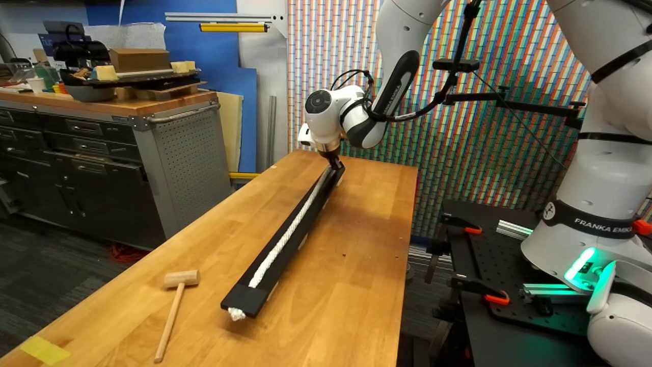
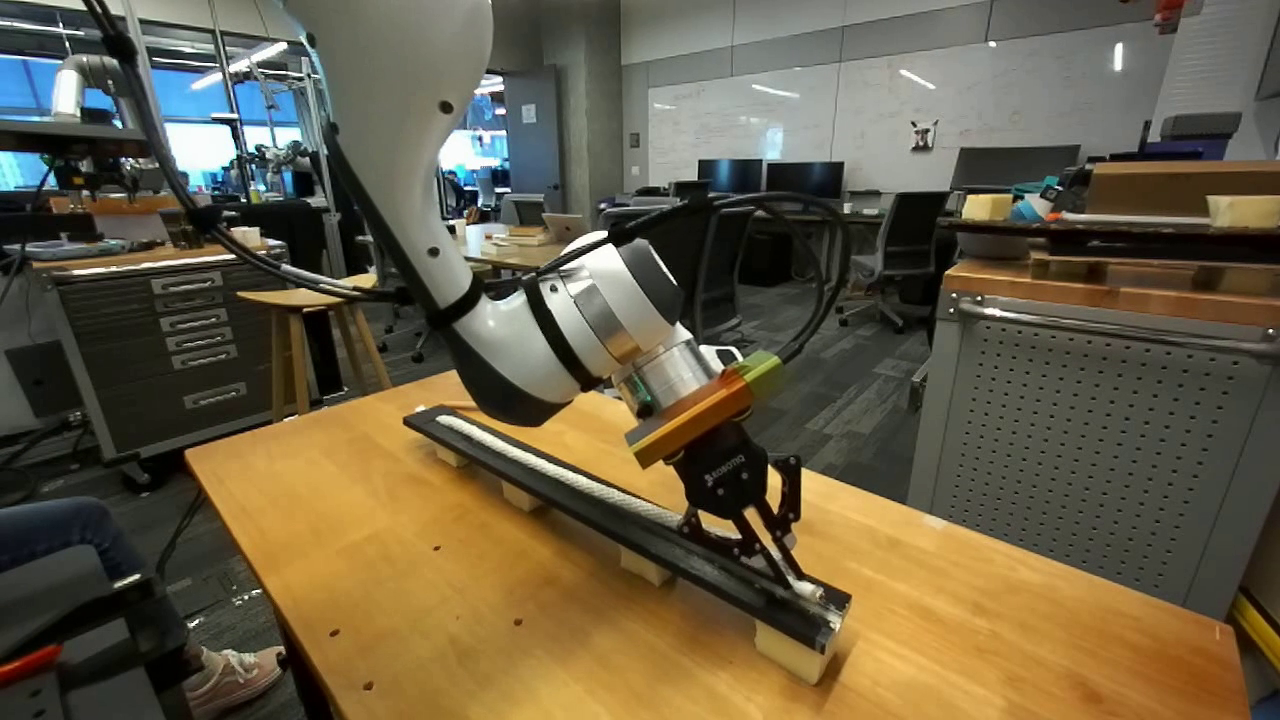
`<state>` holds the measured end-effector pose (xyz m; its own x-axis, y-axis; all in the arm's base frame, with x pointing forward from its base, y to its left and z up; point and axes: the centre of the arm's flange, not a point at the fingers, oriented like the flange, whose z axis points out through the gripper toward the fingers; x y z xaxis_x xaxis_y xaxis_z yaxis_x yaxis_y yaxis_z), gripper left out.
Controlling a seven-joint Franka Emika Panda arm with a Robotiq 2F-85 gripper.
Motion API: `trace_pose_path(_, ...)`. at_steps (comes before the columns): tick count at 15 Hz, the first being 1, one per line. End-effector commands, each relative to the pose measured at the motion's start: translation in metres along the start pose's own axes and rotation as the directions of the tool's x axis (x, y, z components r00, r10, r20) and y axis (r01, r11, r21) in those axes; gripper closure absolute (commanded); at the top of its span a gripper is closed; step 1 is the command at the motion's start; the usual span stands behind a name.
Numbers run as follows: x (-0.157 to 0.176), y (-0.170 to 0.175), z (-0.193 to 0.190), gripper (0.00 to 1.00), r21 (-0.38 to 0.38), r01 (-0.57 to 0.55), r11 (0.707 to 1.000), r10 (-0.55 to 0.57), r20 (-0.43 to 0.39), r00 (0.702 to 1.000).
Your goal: Pull the white rope along the length of the groove
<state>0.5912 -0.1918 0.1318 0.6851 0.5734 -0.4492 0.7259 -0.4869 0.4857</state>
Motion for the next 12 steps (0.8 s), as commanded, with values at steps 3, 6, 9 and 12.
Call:
trace_pose_path(3, -0.006, 0.008, 0.007, 0.97, -0.069, 0.038, 0.997, -0.040, -0.026, 0.999)
trace_pose_path(6, -0.009, 0.005, 0.007, 0.97, -0.072, 0.073, 0.995, -0.075, -0.025, 0.997)
trace_pose_path(9, -0.012, -0.001, 0.007, 0.97, -0.066, 0.097, 0.993, -0.099, -0.018, 0.995)
trace_pose_path(12, -0.015, -0.005, 0.006, 0.97, -0.064, 0.113, 0.992, -0.113, -0.006, 0.994)
